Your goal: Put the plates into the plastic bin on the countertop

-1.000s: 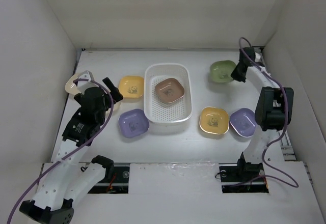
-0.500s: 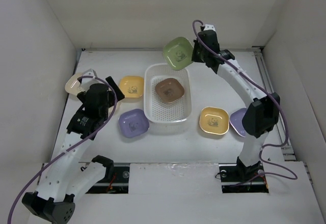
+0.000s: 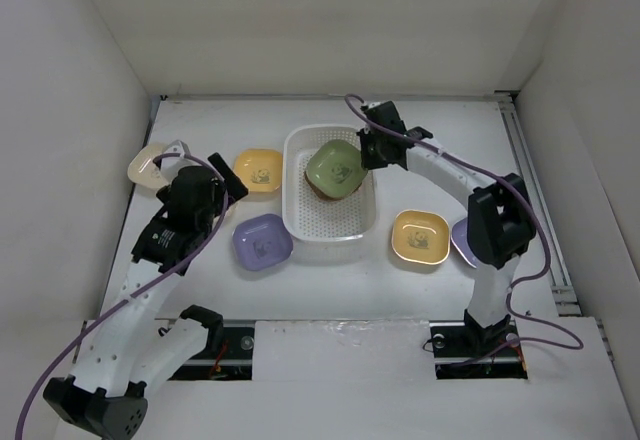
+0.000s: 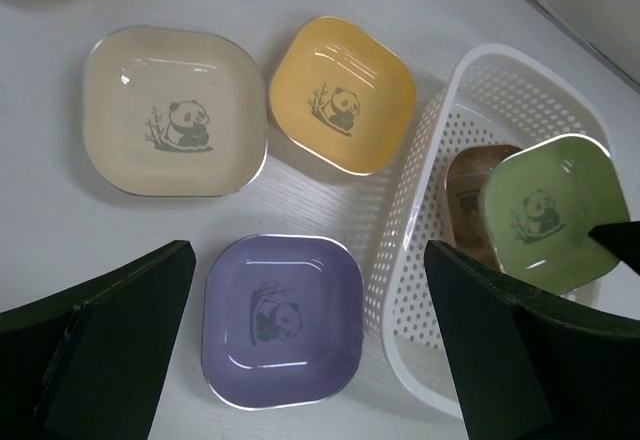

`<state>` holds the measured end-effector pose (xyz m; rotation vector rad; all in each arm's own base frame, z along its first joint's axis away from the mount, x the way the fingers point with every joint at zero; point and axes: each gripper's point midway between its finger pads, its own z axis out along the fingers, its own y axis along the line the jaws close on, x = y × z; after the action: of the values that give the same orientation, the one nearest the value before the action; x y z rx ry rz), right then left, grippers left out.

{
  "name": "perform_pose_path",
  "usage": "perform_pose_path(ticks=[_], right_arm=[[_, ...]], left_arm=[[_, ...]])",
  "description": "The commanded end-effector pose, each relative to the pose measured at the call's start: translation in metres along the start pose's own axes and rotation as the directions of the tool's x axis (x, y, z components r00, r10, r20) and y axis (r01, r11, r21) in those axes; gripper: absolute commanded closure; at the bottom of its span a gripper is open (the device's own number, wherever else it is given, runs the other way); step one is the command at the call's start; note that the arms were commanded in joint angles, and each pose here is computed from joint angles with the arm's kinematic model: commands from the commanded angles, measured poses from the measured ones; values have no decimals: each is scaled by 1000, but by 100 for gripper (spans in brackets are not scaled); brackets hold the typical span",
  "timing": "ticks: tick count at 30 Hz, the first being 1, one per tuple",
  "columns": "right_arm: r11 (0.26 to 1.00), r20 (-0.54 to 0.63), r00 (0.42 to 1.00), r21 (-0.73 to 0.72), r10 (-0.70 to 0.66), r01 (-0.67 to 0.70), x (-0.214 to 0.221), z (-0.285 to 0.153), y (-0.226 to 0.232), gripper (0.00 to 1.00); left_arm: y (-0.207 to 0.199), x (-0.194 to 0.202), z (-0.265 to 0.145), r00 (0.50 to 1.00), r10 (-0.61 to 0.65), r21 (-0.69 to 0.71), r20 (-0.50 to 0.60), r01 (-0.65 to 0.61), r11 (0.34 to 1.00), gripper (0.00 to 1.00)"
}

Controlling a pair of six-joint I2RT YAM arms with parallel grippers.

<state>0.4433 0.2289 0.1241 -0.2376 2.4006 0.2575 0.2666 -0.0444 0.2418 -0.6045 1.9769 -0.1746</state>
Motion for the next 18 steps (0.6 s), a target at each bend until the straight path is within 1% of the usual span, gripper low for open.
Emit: perform_pose_path(ticks=[1, 4, 7, 8, 10, 11, 13, 16, 18], right_arm=[[999, 82, 997, -54, 6, -1, -18, -4, 20, 100], [999, 86, 996, -40, 11, -8, -19, -2, 22, 100], [999, 78, 997, -30, 26, -24, -15, 2, 24, 96], [999, 88, 996, -33, 28, -25, -18, -2, 25, 85], [999, 101, 994, -24, 40, -38, -21, -2, 24, 75], [999, 109, 993, -27, 41, -38, -24, -6, 24, 67], [999, 109, 993, -27, 41, -38, -24, -6, 24, 66], [999, 118, 992, -30, 42, -39, -30, -9, 25, 33], [999, 138, 989, -37, 45, -40, -36, -17, 27, 24]], left_arm=[[-1, 12, -1, 996, -84, 10, -44, 84, 996, 0], [2, 36, 7, 987, -94, -24, -132, 91, 996, 0], [12, 60, 14, 973, -128, -82, -191, 115, 990, 0], [16, 66, 15, 971, -134, -95, -200, 117, 989, 0], [15, 69, 14, 966, -172, -79, -191, 160, 984, 0], [20, 75, 13, 964, -183, -83, -192, 170, 982, 0], [23, 80, 13, 959, -209, -88, -190, 195, 977, 0], [28, 94, 15, 951, -233, -95, -202, 218, 971, 0], [31, 108, 16, 946, -243, -114, -215, 223, 968, 0]])
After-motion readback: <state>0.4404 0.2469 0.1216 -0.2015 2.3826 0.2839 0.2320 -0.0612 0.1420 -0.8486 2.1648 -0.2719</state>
